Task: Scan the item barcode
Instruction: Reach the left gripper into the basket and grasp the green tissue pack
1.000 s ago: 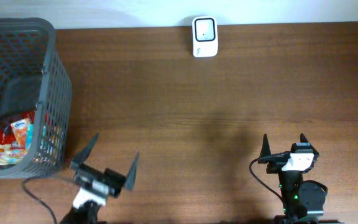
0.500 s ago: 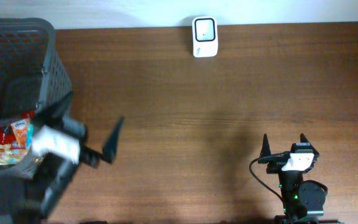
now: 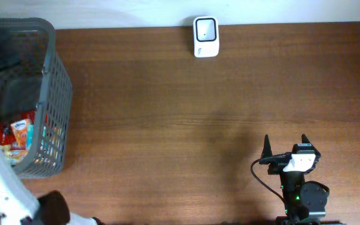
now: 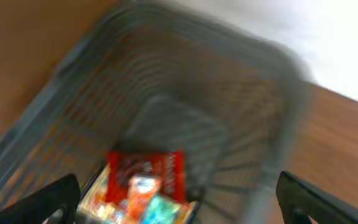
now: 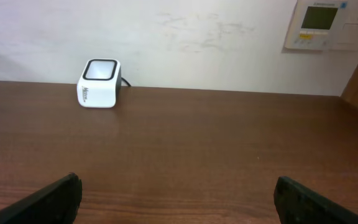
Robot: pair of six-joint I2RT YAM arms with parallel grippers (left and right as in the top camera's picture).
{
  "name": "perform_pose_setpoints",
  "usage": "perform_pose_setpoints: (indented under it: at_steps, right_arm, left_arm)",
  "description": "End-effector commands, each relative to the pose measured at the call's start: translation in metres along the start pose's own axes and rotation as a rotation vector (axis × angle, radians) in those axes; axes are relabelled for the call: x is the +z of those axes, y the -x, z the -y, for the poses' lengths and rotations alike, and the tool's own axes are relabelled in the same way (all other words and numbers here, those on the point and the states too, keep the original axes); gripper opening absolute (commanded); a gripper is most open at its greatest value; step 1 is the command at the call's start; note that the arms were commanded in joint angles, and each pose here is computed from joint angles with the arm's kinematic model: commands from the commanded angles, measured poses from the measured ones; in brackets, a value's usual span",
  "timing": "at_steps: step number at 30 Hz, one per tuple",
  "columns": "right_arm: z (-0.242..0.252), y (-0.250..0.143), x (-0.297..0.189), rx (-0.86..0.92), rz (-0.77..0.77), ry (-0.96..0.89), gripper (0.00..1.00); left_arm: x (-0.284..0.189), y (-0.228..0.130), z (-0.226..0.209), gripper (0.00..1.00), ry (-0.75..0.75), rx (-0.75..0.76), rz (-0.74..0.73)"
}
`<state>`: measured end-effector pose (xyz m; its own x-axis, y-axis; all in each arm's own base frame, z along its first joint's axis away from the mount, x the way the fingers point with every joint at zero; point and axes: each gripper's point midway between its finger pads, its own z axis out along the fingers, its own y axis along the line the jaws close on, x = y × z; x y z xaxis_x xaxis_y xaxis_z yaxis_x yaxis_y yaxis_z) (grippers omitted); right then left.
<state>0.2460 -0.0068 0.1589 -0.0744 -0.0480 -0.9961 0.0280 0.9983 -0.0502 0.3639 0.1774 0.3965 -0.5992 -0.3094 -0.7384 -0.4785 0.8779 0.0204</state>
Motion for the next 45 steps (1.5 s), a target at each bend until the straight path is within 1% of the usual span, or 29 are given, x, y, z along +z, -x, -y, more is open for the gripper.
perform_pose_setpoints:
  at_steps: [1,5,8,14,18,21,26,28,30,36,37,38,39,41,44,45]
  right_arm:
    - [-0.001,-0.004,0.0,0.001,-0.007,0.005,0.98]
    - [-0.001,-0.004,0.0,0.001,-0.007,0.005,0.98]
    - [-0.001,-0.004,0.0,0.001,-0.007,0.005,0.98]
    - [-0.001,-0.004,0.0,0.001,-0.007,0.005,0.98]
    - [-0.001,-0.004,0.0,0.001,-0.007,0.005,0.98]
    - [-0.001,-0.004,0.0,0.001,-0.007,0.005,0.98]
    - [-0.001,-0.004,0.0,0.001,-0.007,0.005,0.99]
    - [-0.001,-0.004,0.0,0.001,-0.007,0.005,0.98]
    - [-0.001,-0.004,0.0,0.001,-0.007,0.005,0.99]
    - [-0.001,-0.004,0.0,0.001,-0.007,0.005,0.98]
    - [-0.001,-0.004,0.0,0.001,-0.007,0.005,0.98]
    - [-0.001,-0.004,0.0,0.001,-0.007,0.005,0.98]
    - [-0.001,-0.004,0.0,0.001,-0.007,0.005,0.98]
    - [-0.001,-0.004,0.0,0.001,-0.007,0.005,0.98]
    - [-0.001,-0.004,0.0,0.001,-0.007,0.005,0.99]
    - [-0.001,-0.004,0.0,0.001,-0.007,0.005,0.98]
  left_arm:
    - [0.01,-0.013,-0.05,0.99,0.075,-0.272,-0.061]
    - [0.01,-0.011,-0.063,0.99,0.037,-0.34,-0.051]
    - [0.011,-0.013,-0.058,0.99,0.006,-0.341,-0.063]
    - [0.029,-0.023,-0.057,0.99,0.004,-0.346,-0.116]
    - [0.042,-0.029,-0.048,0.99,-0.049,-0.353,-0.164]
    - [0.053,-0.033,-0.049,0.99,-0.046,-0.356,-0.188]
    - [0.081,-0.042,-0.061,0.99,0.017,-0.358,-0.238]
    - [0.094,-0.056,-0.061,0.99,0.027,-0.376,-0.306]
    - [0.107,-0.083,-0.063,0.99,0.072,-0.436,-0.426]
    - [0.141,-0.141,-0.056,0.99,0.094,-0.435,-0.705]
    - [0.145,-0.147,-0.054,0.99,0.095,-0.432,-0.734]
    - [0.151,-0.154,-0.05,0.98,0.089,-0.41,-0.766]
    - [0.155,-0.157,-0.047,0.92,0.08,-0.384,-0.782]
    - [0.159,-0.163,-0.045,0.74,0.076,-0.362,-0.807]
    - [0.164,-0.175,-0.051,0.74,0.119,-0.344,-0.854]
    - [0.162,-0.181,-0.051,0.7,0.12,-0.34,-0.882]
